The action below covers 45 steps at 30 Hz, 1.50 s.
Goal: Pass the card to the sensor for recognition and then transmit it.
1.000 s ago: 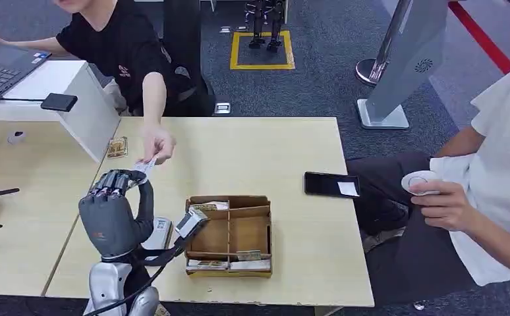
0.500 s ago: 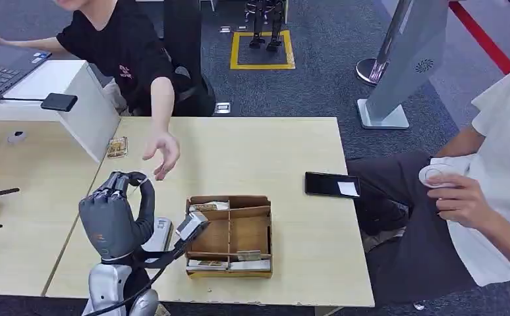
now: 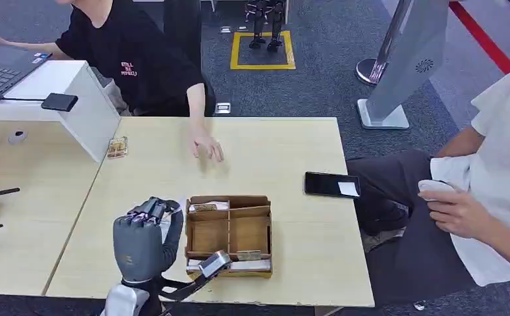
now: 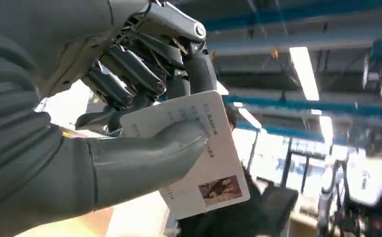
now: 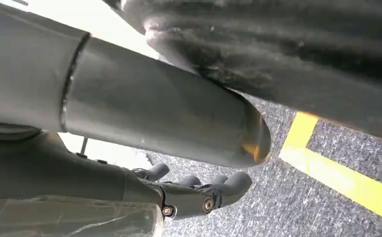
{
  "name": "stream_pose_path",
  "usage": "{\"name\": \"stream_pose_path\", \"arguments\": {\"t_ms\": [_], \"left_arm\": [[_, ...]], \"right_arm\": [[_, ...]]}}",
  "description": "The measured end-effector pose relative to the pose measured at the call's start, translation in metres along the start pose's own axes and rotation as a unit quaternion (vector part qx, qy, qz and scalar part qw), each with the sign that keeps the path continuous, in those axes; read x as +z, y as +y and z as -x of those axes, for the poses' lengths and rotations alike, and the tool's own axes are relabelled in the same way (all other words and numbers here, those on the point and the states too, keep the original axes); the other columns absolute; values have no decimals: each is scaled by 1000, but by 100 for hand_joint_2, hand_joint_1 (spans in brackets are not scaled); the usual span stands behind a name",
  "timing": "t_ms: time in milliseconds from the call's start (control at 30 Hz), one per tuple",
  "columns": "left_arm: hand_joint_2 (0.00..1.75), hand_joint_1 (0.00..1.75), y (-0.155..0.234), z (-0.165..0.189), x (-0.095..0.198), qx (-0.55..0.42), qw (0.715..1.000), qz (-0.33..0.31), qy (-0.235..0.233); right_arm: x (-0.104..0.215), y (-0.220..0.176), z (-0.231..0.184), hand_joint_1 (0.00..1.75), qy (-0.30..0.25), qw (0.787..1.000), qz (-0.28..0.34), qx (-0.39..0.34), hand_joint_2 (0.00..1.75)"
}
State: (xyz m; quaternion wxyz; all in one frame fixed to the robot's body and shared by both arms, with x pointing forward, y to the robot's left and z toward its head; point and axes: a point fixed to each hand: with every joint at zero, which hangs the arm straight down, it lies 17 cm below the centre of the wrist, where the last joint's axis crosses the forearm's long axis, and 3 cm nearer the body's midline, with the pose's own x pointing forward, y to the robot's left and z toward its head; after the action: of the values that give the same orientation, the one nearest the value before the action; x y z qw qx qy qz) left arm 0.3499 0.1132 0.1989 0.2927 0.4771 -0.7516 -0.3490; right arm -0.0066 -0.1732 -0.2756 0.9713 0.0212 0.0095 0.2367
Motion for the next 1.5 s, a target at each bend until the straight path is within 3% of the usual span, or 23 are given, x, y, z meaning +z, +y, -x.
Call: {"name": "stream_pose_path", "arguments": {"t_ms": [200, 433, 667, 900, 1100, 1233, 1500], "left_arm": [[175, 175, -23, -7, 16, 30, 999, 37, -2], [175, 175, -68, -1, 38, 261, 952, 121, 103], [175, 175, -72, -9, 37, 346, 920, 122, 135], [175, 175, -70, -20, 34, 513, 830, 121, 184], [175, 175, -73, -23, 34, 593, 766, 141, 204], [175, 175, -79, -16, 28, 601, 754, 159, 210], [175, 175, -89, 15, 9, 580, 767, 156, 226]], "right_arm": [[0, 0, 0, 0, 0, 1000, 0, -1, 0], [0, 1, 2, 0, 3, 1000, -6, -10, 0], [0, 2, 4, 0, 6, 1000, -9, -18, 0], [0, 2, 4, 0, 6, 1000, -9, -21, 0], [0, 1, 6, 0, 9, 1000, -11, -20, 0], [0, 0, 8, 0, 11, 1000, -11, -14, 0], [0, -1, 12, 0, 17, 1000, -13, -8, 0]]}}
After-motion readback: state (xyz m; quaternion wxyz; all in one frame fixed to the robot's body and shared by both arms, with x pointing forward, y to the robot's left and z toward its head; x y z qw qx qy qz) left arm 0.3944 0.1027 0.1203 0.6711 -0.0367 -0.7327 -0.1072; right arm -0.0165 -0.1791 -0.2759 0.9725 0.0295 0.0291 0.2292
